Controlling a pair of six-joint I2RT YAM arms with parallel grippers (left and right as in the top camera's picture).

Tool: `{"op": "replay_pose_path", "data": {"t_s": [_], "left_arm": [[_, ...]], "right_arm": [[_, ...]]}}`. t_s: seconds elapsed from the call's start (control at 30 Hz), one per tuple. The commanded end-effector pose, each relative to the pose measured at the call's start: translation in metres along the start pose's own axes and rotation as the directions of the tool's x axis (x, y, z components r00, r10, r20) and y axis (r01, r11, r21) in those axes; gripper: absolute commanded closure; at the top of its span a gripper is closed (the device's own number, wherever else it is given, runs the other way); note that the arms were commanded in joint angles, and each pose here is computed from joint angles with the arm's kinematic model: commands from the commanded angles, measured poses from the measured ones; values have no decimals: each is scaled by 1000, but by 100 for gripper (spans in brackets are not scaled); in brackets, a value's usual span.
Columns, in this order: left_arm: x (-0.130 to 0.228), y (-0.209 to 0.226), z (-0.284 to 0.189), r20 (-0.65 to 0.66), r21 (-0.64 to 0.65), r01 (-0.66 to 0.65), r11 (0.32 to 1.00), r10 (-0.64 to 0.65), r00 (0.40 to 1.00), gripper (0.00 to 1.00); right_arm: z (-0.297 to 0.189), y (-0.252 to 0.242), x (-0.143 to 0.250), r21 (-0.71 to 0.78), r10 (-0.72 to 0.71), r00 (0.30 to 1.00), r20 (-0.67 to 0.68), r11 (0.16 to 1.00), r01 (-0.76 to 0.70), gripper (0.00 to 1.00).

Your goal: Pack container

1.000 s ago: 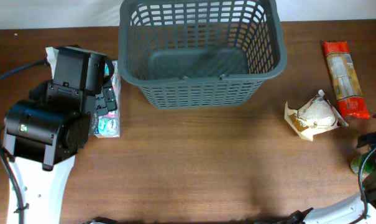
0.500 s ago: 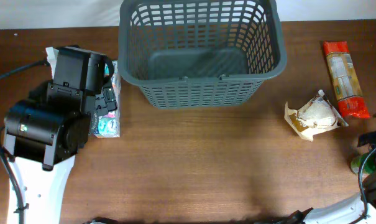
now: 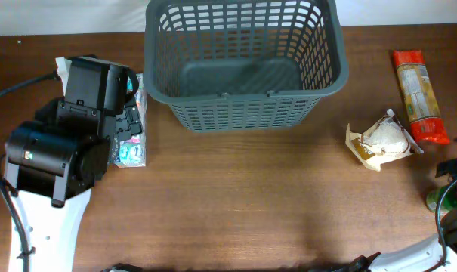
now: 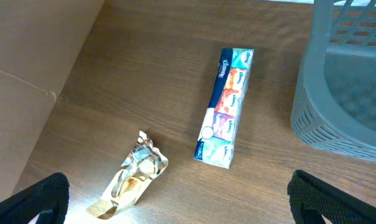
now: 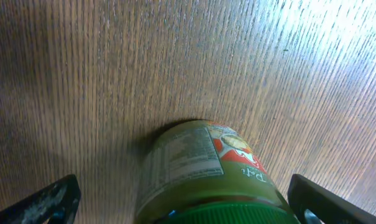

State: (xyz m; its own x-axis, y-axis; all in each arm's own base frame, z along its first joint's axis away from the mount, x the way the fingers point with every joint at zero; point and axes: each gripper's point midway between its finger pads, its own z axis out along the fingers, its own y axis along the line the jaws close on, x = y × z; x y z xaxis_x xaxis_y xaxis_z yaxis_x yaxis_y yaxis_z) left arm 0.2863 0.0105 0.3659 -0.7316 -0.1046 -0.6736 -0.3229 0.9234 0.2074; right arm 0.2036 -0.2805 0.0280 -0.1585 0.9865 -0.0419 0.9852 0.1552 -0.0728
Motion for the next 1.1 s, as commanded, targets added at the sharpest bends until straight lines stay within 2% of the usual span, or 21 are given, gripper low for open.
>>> {"op": "replay_pose_path", "data": {"t_s": [0.0, 0.37, 1.07], "left_arm": [[1, -1, 2, -11, 4, 6, 1000, -6, 1000, 1], [2, -1, 2, -11, 4, 6, 1000, -6, 1000, 1], [1, -1, 2, -11, 3, 6, 1000, -6, 1000, 1]], "right_arm": [[5, 3, 6, -9, -17, 1000, -25, 1000, 17, 1], [22, -1, 19, -6, -19, 999, -49, 1000, 18, 1], [22, 0, 17, -10, -33, 999, -41, 999, 32, 0]]}}
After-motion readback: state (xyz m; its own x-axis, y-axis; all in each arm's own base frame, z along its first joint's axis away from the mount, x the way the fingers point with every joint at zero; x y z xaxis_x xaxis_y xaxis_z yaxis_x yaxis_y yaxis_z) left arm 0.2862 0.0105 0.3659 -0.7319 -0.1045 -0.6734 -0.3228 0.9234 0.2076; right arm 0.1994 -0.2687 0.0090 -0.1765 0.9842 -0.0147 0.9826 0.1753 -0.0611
